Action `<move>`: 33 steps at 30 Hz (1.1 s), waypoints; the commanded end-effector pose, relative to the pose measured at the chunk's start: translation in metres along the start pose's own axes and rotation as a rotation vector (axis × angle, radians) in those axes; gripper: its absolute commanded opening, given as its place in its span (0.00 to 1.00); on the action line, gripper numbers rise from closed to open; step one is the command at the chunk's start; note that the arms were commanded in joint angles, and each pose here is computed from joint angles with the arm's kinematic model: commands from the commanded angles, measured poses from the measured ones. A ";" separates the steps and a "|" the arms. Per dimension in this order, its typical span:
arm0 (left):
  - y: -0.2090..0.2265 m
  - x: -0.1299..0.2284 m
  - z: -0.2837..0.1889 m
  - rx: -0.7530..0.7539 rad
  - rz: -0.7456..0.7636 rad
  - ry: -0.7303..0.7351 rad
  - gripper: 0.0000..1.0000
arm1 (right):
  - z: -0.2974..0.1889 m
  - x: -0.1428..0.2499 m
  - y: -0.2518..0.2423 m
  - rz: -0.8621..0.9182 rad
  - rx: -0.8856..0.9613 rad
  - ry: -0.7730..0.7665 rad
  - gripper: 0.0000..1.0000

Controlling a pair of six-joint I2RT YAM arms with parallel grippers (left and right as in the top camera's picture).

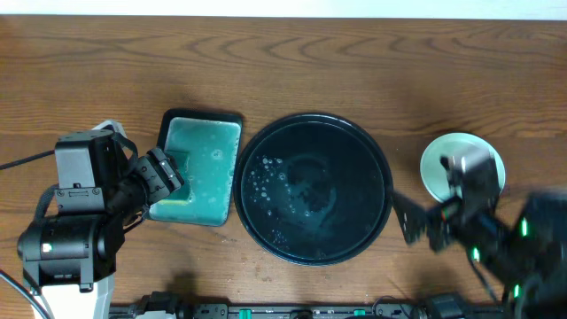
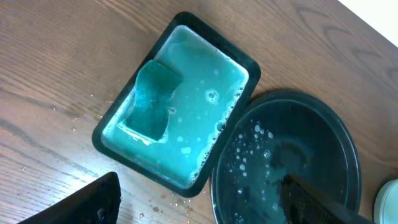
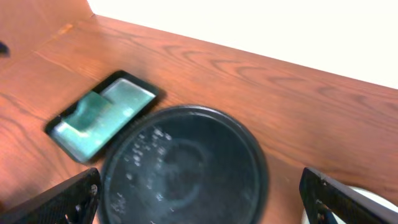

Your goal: Clean dirty plates on tray and stack at the side

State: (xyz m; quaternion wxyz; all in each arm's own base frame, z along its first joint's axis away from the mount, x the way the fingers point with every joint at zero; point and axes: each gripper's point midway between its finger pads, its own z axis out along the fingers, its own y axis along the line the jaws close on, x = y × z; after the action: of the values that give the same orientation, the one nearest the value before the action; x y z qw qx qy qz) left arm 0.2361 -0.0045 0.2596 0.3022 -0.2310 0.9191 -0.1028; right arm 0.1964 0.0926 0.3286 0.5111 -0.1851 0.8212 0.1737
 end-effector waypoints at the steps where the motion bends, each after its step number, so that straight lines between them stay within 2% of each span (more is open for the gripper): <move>1: -0.001 -0.004 -0.004 0.006 0.004 -0.014 0.82 | -0.006 0.027 -0.014 -0.064 0.106 -0.021 0.99; 8: -0.001 -0.004 -0.004 0.006 0.004 -0.014 0.82 | 0.017 0.089 -0.039 -0.080 0.225 -0.105 0.99; 19: -0.001 -0.004 -0.004 0.006 0.004 -0.014 0.82 | 0.080 0.153 -0.078 -0.091 0.312 -0.256 0.99; 23: -0.001 -0.004 -0.004 0.006 0.004 -0.014 0.82 | 0.082 0.138 -0.080 -0.126 0.317 -0.379 0.99; 33: -0.001 -0.004 -0.004 0.005 0.003 -0.014 0.82 | 0.083 0.140 -0.080 -0.117 0.315 -0.369 0.99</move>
State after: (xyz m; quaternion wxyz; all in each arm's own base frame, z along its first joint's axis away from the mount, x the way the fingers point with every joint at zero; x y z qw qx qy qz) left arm 0.2361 -0.0049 0.2597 0.3019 -0.2306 0.9192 -0.1040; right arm 0.2415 0.0476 0.1601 0.6817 -0.1189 0.7201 0.0505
